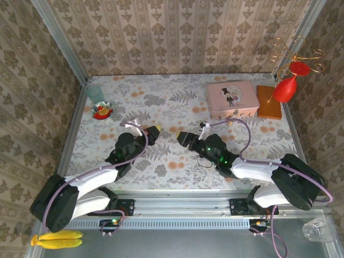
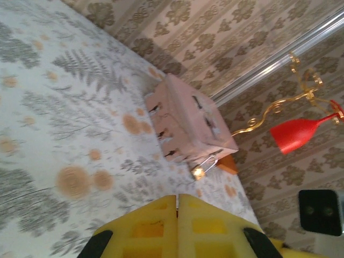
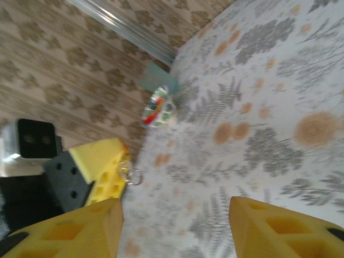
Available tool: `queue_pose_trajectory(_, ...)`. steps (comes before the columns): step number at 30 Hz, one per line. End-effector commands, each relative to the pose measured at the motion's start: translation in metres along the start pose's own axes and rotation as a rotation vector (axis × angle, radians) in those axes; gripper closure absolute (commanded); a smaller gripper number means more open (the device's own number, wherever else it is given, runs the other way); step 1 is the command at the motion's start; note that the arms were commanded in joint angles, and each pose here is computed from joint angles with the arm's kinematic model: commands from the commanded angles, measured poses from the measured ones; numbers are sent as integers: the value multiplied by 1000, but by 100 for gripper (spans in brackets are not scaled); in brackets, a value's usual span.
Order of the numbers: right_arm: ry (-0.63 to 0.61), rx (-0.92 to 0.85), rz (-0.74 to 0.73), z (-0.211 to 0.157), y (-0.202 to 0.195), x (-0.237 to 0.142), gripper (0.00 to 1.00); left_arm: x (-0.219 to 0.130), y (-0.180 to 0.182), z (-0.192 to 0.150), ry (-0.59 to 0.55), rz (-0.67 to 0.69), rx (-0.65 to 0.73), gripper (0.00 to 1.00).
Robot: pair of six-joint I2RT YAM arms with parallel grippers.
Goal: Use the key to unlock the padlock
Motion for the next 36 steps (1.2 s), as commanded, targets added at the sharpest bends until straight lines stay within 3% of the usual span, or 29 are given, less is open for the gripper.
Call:
queue_pose_trajectory(1,-68,133,164,16,15,-3,39,11,-24,4,-79,-74,-95,100)
queue_pose_trajectory(14,-15,232,204,11,0,0,39,32,-75,-19,-1,-153,-118,100)
queue_pose_trajectory(30,-41,240,332,24,7,-14,45,33,-73,-35,-1,-113,-129,100)
queue_pose_trajectory(36,-66,234,332,29,7,-21,53,35,-78,-39,35,-128,-130,100)
Point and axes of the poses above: each hand's point on the last joint's axis, 136 mm out from that joint toward the fingers, its own x axis out along the fingers, its own y axis along the line the jaws close on, z = x × y, the point moved 9 cm from there along -x, back along the fingers, and after that the axes turned 9 degrees about -x, right-handed, at the moved point
